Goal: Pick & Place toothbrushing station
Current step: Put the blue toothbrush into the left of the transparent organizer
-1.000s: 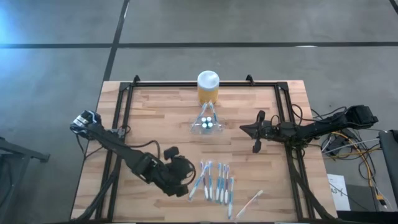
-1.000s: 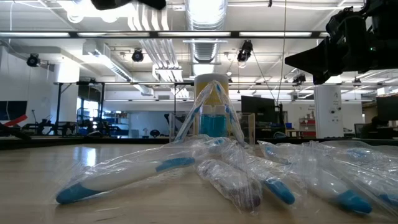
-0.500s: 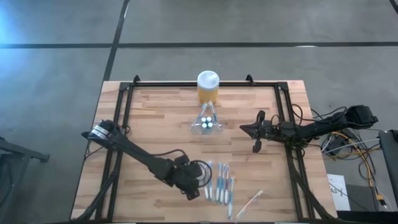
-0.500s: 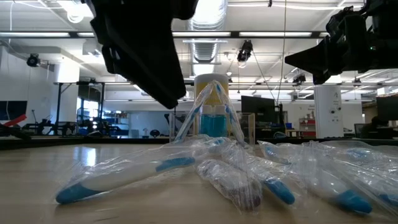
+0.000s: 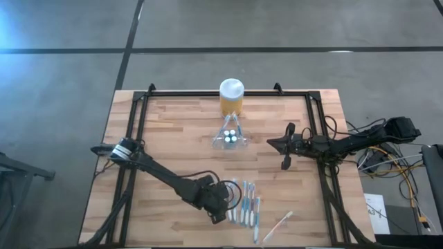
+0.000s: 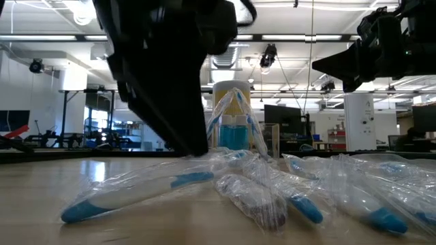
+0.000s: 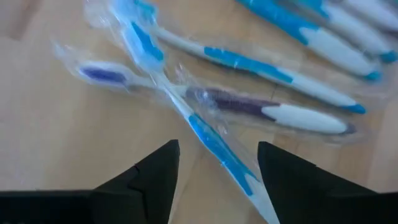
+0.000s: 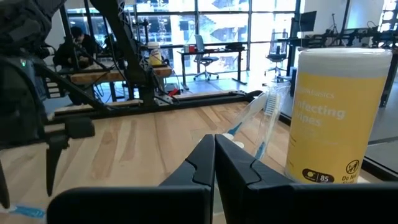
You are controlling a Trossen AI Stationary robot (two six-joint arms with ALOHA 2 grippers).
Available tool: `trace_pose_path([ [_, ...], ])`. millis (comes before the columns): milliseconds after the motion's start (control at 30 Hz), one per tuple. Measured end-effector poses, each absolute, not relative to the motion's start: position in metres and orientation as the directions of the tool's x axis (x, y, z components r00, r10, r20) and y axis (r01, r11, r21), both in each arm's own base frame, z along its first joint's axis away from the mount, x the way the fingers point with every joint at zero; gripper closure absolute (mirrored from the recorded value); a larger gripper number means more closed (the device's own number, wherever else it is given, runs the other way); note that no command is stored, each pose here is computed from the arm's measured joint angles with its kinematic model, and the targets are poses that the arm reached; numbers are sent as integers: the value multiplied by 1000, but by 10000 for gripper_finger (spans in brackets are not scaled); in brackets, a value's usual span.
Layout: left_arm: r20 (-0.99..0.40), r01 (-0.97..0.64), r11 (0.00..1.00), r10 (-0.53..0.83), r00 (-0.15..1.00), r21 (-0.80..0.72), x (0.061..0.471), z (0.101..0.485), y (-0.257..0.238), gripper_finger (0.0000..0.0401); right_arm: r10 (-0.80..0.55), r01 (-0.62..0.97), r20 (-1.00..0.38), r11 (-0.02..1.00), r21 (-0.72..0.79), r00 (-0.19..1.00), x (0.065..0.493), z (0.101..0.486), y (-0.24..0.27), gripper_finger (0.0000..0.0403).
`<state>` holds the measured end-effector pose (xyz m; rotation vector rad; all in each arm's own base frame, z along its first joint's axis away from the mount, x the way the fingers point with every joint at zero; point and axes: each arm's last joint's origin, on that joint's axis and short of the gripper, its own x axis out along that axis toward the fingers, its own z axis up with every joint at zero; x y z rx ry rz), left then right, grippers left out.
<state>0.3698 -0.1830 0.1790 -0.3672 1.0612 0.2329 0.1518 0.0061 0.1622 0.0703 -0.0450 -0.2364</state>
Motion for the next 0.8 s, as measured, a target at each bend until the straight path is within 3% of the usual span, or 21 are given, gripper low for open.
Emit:
trace_pose_path([
  [367,-911,-354,925,20,412,-140,380,155,-178,186,-235,232,36,970,77,971,152,162,6,394],
  [500,-914,-311,943,23,406,-115,377,158,-177,246,-235,233,36,970,68,971,152,162,6,394],
  [667,-924,-264,962,32,381,-76,374,161,-175,377,-235,233,36,970,65,971,152,162,6,394],
  [800,-934,-262,963,43,356,-56,370,163,-173,373,-235,233,36,970,65,971,152,162,6,394],
])
